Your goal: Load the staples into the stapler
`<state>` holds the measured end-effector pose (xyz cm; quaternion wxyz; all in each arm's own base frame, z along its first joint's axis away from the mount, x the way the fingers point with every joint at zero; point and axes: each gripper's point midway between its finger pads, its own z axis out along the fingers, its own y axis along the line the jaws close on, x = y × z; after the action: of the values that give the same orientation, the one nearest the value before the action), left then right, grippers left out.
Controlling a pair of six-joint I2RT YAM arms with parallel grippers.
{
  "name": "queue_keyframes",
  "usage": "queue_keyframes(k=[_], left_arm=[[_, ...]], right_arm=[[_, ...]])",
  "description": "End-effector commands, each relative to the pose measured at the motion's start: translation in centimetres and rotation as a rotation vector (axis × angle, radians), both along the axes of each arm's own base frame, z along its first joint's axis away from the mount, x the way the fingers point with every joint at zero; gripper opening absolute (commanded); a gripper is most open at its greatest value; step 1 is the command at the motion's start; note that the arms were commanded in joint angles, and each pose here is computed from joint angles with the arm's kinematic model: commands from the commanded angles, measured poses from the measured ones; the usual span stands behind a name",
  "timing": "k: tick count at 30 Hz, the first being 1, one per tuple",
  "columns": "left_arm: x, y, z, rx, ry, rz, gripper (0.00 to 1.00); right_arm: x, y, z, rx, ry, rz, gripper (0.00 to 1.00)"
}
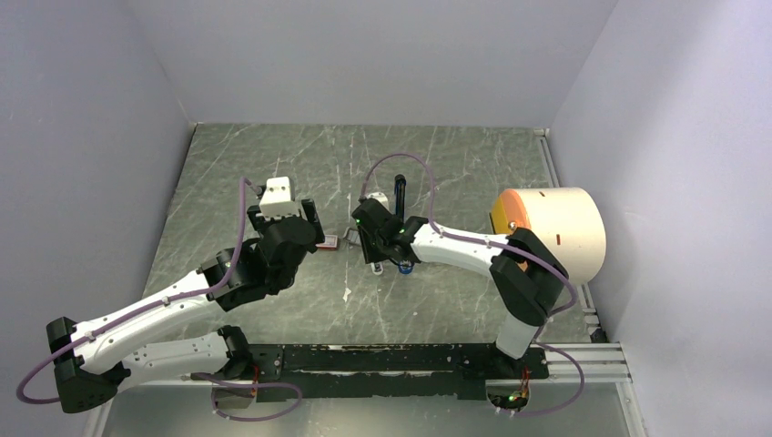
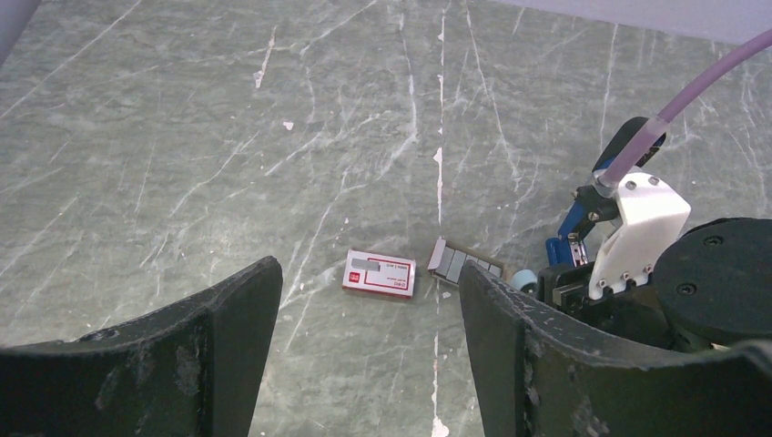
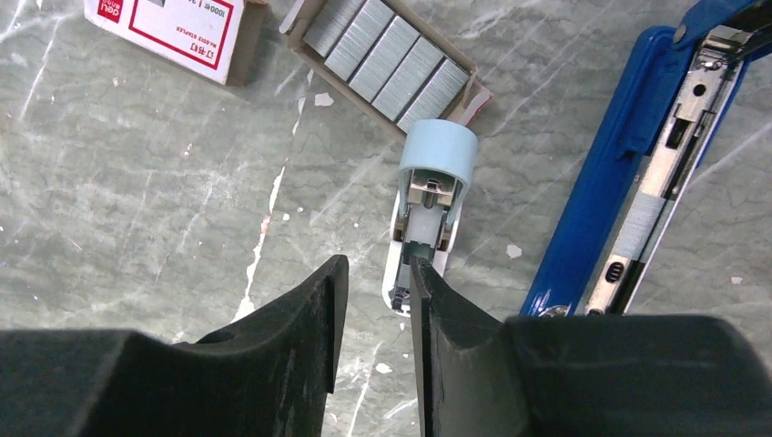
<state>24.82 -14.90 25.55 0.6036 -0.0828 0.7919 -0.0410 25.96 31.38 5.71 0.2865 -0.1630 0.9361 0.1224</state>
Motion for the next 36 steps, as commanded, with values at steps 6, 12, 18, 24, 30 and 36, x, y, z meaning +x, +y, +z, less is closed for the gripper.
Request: queue_keyframes(k=[6,12,18,24,30,36], left_arm=[[0.1,0.0,0.4,-0.025,-0.006,0.010,0.76],[0.2,0.0,0.3,-0.025,-0.006,0.010,0.76],[0.1,-0.1,0.4,-0.026,-0.006,0.009,0.76],[0.1,-0.1,0.4,-0.027,-0.006,0.007,0.76],[0.2,-0.1,0.4,-0.029,-0.006,0.008,0.76],[0.1,-0.1,0.3,-0.029,-0.004,0.007,0.76]], right_arm=[[0.1,0.8,-1.0,0.000,0.018,0.015,0.34],[-0.3,0.5,-1.5,-0.009,0.033,0.015,0.34],[-0.4,0.4,-2.1,-0.021,0.044,0.012,0.34],[-0.5,0.4,-2.3,-0.021,0.048,0.013,0.33],[-0.4,0.4,-2.2,-0.018,0.046,0.012,0.33],[0.0,1.1,0.3,0.036,0.001,0.020,0.33]])
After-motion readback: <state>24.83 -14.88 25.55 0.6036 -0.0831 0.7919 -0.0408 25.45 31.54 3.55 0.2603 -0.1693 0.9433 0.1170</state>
